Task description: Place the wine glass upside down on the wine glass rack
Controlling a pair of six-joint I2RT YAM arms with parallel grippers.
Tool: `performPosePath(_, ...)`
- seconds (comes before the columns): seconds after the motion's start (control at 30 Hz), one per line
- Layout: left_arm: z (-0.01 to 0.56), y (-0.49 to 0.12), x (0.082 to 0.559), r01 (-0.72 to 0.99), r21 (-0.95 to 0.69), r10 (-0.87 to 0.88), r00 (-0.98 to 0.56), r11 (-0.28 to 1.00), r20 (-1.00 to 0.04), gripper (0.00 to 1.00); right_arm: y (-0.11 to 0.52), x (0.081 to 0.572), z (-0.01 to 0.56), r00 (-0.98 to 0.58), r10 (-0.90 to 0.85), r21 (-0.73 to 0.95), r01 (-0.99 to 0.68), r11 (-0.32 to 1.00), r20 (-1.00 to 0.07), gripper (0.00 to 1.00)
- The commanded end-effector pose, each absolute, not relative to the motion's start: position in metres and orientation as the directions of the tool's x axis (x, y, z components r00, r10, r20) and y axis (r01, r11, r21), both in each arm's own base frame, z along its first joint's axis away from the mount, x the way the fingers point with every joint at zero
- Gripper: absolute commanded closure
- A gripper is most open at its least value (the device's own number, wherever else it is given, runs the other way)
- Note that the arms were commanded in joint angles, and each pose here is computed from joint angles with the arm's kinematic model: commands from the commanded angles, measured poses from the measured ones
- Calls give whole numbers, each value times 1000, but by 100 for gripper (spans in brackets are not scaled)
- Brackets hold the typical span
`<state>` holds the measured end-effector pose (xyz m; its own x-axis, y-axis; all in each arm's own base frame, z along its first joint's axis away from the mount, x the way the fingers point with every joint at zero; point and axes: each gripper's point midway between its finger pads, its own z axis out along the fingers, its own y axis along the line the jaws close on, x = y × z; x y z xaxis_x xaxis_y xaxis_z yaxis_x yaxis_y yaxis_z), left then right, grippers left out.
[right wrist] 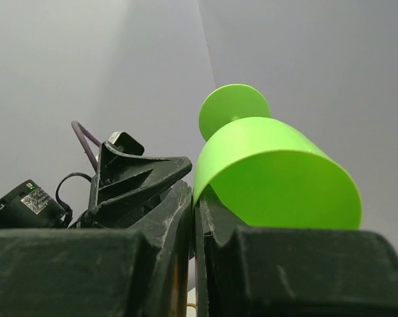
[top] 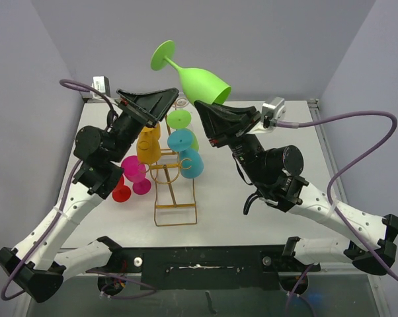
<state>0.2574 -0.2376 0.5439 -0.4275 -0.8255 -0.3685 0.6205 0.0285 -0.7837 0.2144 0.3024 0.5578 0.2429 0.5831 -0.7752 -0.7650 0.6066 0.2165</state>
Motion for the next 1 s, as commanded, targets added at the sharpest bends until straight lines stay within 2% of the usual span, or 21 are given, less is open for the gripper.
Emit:
performPosePath(0.0, 562, -224, 257, 642, -767, -883, -358, 2, -302, 39, 298, 210, 573, 277, 631, 229, -767, 599, -724, 100)
performPosePath(0.43, 570, -207, 265, 621, -781, -931, -319, -65, -176, 51, 316, 200, 559, 205, 618, 225, -808, 544, -759, 100)
performPosePath(0.6, 581, -208, 266, 633, -770, -933, -318, -78, -167, 54, 321, 198, 555, 191, 609, 221, -816, 535, -770, 100)
performPosePath(0.97, 586, -200, 269, 624, -769, -945, -315, -138, -86, 74, 329, 189, 548, 143, 607, 222, -846, 484, -782, 100)
